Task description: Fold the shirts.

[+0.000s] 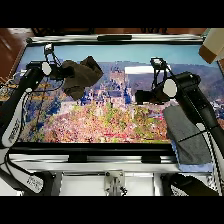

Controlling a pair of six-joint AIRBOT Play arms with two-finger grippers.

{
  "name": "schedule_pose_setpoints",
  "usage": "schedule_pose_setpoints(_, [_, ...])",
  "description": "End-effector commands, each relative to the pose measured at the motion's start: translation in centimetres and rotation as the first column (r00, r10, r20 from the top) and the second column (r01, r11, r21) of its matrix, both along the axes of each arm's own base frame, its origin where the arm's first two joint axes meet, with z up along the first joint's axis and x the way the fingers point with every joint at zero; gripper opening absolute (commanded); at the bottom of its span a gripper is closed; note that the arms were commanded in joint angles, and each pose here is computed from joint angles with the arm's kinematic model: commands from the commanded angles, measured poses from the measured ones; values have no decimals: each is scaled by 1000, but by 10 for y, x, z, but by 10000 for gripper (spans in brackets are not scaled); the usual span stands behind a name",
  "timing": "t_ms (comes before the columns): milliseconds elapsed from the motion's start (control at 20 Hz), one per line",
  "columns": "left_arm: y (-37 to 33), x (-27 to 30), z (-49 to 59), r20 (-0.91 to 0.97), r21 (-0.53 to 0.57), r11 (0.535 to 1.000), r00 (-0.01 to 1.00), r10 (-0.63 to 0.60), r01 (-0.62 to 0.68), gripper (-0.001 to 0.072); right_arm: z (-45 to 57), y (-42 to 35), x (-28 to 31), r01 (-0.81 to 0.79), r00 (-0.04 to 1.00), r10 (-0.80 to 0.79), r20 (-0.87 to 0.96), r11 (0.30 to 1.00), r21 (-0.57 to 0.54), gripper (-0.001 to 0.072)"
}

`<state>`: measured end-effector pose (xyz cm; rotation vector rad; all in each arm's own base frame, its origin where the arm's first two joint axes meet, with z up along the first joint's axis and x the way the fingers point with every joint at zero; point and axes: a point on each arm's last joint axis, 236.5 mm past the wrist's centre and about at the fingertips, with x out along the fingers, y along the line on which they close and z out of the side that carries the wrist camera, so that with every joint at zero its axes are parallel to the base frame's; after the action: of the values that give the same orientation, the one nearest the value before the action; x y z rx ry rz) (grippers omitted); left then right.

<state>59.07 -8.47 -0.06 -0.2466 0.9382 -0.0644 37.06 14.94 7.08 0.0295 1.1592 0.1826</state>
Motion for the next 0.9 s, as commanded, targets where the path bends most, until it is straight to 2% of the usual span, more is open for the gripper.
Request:
schedule_pose_setpoints(0, [5, 13, -48, -130, -128, 991, 991, 31, -47, 696, 0, 0, -1, -1, 1000, 1, -2, 1000, -3, 660])
schedule_pose_setpoints(150, [-9, 17, -73, -143, -169, 985, 990, 7, -32, 693, 0, 0, -1, -2, 1000, 2, -2, 1000, -3, 660])
schedule_pose_setpoints(200, [-13, 15, -82, -157, -172, 985, 988, 3, -30, 679, 0, 0, -1, -2, 1000, 2, -3, 1000, -3, 661])
schedule_pose_setpoints(250, [-14, 14, -86, -165, -172, 985, 986, 1, -30, 630, 0, 0, 0, -2, 1000, 2, -2, 1000, -3, 661])
schedule_pose_setpoints(300, [-15, 14, -87, -167, -177, 984, 986, 1, -31, 411, 0, 0, 0, -2, 1000, 2, -1, 1000, -4, 661])
schedule_pose_setpoints(350, [-16, 15, -84, -164, -186, 982, 986, 2, -33, 287, 0, 0, 0, -2, 1000, 2, 0, 1000, -3, 660])
schedule_pose_setpoints(400, [-18, 16, -78, -162, -206, 978, 987, 2, -36, 265, 0, 1, -1, -2, 1000, 2, -3, 1000, 0, 661])
schedule_pose_setpoints(500, [-25, 16, -51, -152, -265, 964, 988, -22, -19, 30, 0, 7, -3, -4, 1000, 5, -15, 1000, 31, 660])
schedule_pose_setpoints(600, [-31, 24, 10, -38, -260, 964, 997, -64, 52, 29, 1, 13, -10, -6, 999, 8, -39, 998, 59, 661])
schedule_pose_setpoints(700, [-39, 22, 103, 149, -211, 966, 981, -122, 152, 28, 8, 14, -24, -11, 997, 16, -69, 997, 76, 661])
schedule_pose_setpoints(850, [-58, -33, 248, 387, -98, 951, 892, -235, 293, 28, 48, 8, -41, -35, 999, 34, 14, 994, 101, 661])
